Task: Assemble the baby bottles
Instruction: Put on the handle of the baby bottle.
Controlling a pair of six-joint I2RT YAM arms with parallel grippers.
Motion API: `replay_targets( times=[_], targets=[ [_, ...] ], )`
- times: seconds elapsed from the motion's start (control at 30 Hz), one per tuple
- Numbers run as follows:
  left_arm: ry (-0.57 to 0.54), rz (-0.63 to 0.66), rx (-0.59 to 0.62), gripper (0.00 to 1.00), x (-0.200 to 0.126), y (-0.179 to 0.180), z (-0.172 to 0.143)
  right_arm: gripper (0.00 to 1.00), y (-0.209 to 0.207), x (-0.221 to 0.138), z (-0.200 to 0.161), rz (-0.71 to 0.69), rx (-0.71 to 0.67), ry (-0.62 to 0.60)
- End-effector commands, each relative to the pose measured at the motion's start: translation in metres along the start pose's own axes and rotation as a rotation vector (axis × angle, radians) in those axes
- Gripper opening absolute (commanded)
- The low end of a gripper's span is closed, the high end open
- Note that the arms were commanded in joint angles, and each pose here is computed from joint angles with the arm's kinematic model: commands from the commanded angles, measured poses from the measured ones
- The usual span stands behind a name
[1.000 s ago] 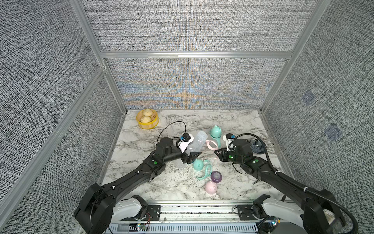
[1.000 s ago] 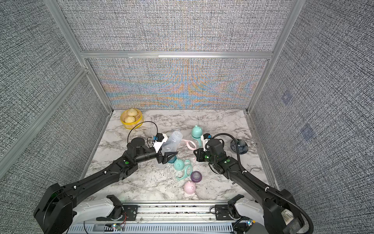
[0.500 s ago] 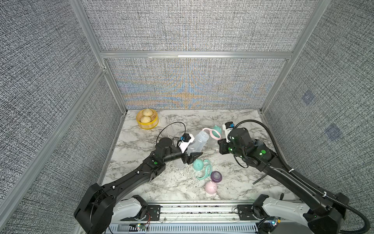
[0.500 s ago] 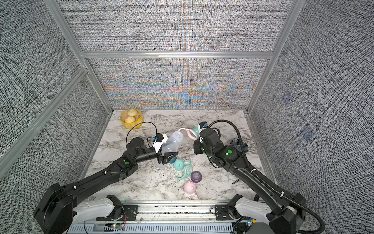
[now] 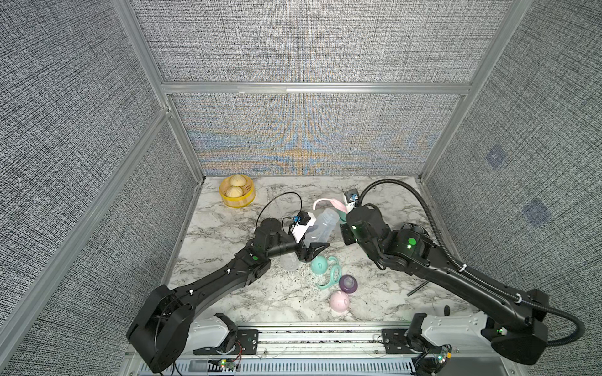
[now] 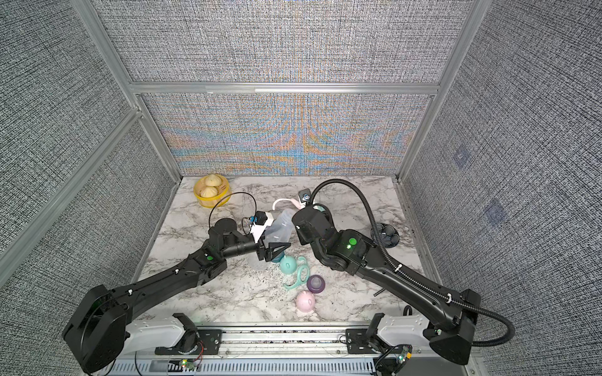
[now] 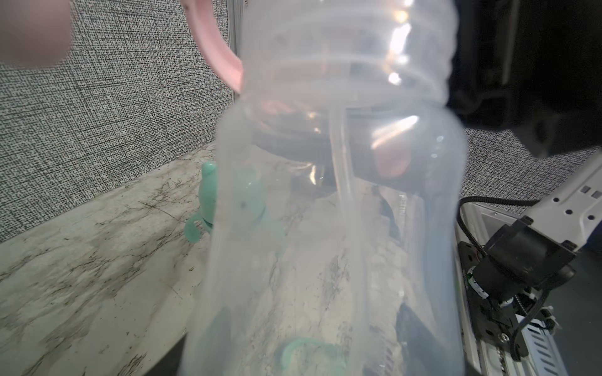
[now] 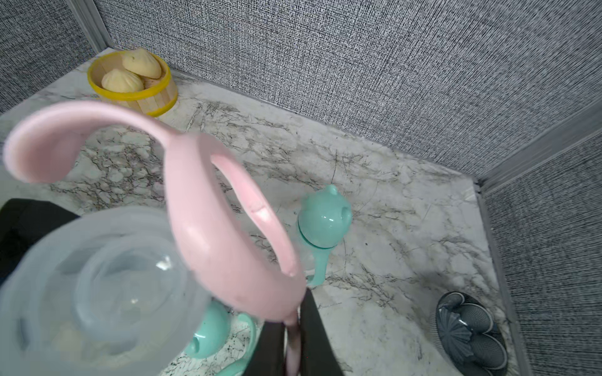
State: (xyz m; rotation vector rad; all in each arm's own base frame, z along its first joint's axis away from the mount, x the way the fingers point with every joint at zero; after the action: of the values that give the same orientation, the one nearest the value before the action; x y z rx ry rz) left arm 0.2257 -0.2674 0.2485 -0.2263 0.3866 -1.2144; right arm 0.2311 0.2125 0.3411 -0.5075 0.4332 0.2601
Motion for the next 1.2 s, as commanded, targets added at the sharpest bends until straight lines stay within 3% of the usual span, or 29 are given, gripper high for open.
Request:
replay_targets(
  times=[0.0, 0.33, 0.77, 1.17],
  targets=[
    [-0.026, -0.041, 0.0, 0.03, 0.002, -0.005, 0.008, 0.0, -0.006, -0.003, 0.006, -0.151, -0.079, -0.024],
    [-0.02, -0.037, -0.022, 0.02, 0.008, 0.0, 0.007, 0.0, 0.018, -0.014, 0.016, -0.219, -0.195, -0.113],
    [-0.039, -0.041, -0.03, 0.01, 0.007, -0.002, 0.012, 0.0, 0.043, -0.014, 0.001, -0.32, -0.348, -0.123],
    [-0.07, -0.034, -0.036, 0.0, 0.005, -0.002, 0.015, 0.0, 0.048, -0.015, -0.009, -0.367, -0.374, -0.134]
  ],
)
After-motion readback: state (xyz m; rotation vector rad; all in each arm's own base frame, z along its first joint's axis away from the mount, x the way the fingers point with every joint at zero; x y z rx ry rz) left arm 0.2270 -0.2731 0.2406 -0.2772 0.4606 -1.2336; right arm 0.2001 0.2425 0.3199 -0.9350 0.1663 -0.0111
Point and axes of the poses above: each gripper's point midway between its finger pads, its own x axis out along the fingers, its own y axis along the line the jaws close on, z = x × y, the point moved 6 cm from there along -x, back along the fingers, and after that the axes turned 14 degrees about -x, right-handed, at the moved point
